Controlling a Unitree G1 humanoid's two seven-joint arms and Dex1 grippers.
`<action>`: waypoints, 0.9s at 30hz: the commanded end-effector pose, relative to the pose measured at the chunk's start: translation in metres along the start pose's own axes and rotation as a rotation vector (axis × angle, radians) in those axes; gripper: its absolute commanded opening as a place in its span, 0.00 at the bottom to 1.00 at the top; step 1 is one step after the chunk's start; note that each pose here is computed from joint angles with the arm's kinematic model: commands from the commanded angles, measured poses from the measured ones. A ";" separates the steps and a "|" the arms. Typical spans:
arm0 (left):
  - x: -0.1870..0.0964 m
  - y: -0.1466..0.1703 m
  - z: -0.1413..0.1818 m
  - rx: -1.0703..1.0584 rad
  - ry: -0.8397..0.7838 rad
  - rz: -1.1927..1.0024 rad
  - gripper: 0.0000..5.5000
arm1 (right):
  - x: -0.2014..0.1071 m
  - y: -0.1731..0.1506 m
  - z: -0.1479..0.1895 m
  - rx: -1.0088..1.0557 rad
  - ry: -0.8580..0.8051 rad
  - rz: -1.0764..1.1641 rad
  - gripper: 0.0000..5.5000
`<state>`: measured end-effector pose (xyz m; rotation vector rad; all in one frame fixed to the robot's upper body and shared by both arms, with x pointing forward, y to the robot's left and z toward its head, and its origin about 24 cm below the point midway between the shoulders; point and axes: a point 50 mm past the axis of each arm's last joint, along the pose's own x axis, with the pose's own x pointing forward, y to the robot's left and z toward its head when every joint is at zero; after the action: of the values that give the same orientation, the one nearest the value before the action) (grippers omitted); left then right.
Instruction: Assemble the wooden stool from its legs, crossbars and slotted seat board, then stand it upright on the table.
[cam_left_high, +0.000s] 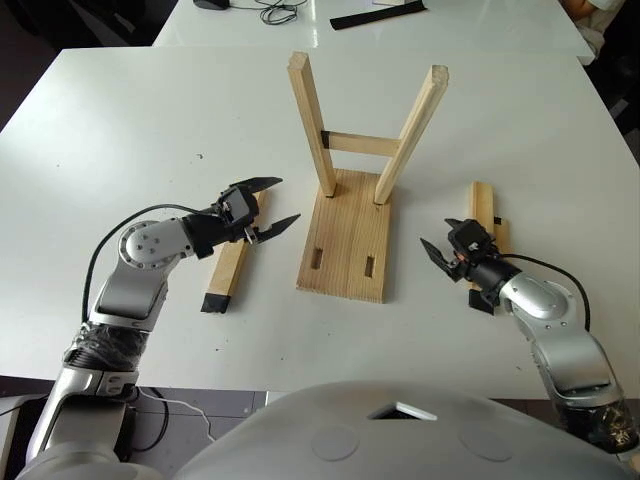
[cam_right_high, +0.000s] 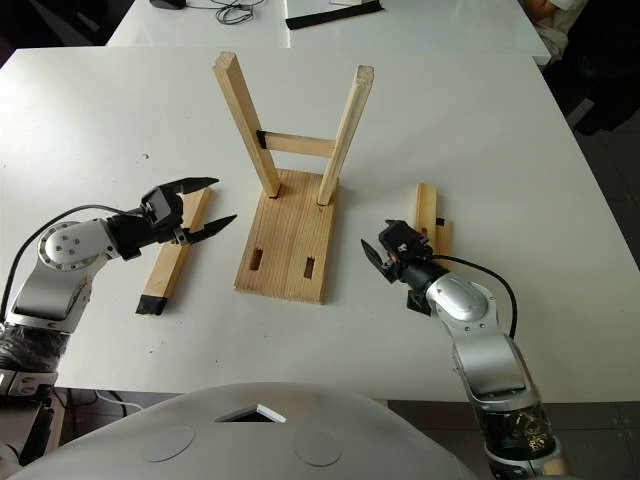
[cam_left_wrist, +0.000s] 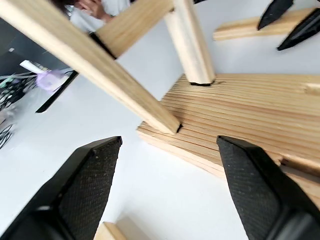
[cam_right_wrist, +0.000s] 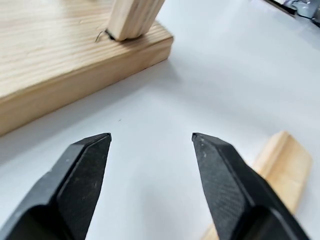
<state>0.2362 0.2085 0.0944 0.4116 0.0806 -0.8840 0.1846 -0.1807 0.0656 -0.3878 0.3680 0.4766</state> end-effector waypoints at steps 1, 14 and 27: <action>-0.025 -0.004 0.000 -0.232 0.162 0.140 0.64 | -0.018 -0.011 0.012 0.096 -0.052 -0.133 0.55; -0.027 0.002 0.008 -0.355 0.305 0.214 0.64 | -0.049 -0.059 -0.011 0.174 0.099 -0.484 0.55; -0.010 -0.013 0.001 -0.403 0.259 0.400 0.64 | -0.027 -0.040 -0.024 0.314 0.187 -0.324 0.55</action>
<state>0.2201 0.2089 0.0951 0.1522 0.3987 -0.4264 0.1750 -0.2343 0.0701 -0.1735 0.5182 0.0455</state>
